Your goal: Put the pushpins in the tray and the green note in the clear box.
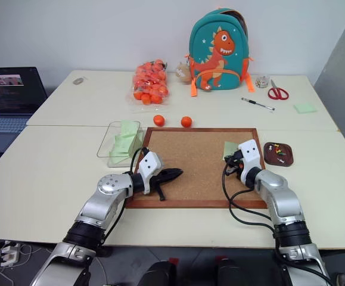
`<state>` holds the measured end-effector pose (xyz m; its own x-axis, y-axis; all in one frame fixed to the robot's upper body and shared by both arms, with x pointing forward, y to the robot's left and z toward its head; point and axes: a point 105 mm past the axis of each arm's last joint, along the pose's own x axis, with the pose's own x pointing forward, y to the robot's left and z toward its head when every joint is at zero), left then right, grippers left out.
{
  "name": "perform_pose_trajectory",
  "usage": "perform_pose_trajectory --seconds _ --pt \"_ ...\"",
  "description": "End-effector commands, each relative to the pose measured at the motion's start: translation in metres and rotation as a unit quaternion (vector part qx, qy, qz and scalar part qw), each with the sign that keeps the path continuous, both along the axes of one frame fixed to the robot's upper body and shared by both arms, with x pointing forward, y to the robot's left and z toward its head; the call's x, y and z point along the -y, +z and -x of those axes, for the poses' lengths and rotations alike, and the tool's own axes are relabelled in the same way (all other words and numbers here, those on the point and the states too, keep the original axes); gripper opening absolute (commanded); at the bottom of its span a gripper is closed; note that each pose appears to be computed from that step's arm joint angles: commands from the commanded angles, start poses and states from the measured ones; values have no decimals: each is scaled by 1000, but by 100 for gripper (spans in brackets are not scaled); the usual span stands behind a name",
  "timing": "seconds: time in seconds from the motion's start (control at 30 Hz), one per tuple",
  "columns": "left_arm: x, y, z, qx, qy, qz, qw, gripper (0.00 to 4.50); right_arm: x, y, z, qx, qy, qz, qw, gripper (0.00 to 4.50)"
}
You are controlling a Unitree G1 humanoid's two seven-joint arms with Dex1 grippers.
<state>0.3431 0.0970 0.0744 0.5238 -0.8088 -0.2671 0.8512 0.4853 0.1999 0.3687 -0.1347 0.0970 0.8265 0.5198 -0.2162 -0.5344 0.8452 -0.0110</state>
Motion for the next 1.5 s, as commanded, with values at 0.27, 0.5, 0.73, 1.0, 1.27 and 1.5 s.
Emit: perform_pose_trajectory --seconds 0.27,0.5,0.73,1.0,1.27,1.5 --pt "1 -35 15 -60 -9 -30 998 0 -1 56 9 93 22 -26 995 5" --pt "-9 -9 -5 -32 31 1 999 0 -6 56 22 97 55 7 994 5" --pt "-10 50 -24 -24 53 83 995 0 -7 51 32 95 73 31 992 5" --pt "0 65 -14 -21 17 91 995 135 7 63 35 110 48 24 993 0" --pt "7 81 0 31 -36 74 996 283 62 64 39 102 -53 42 992 0" --pt "17 84 9 63 -65 53 994 319 121 54 23 80 -183 70 977 0"
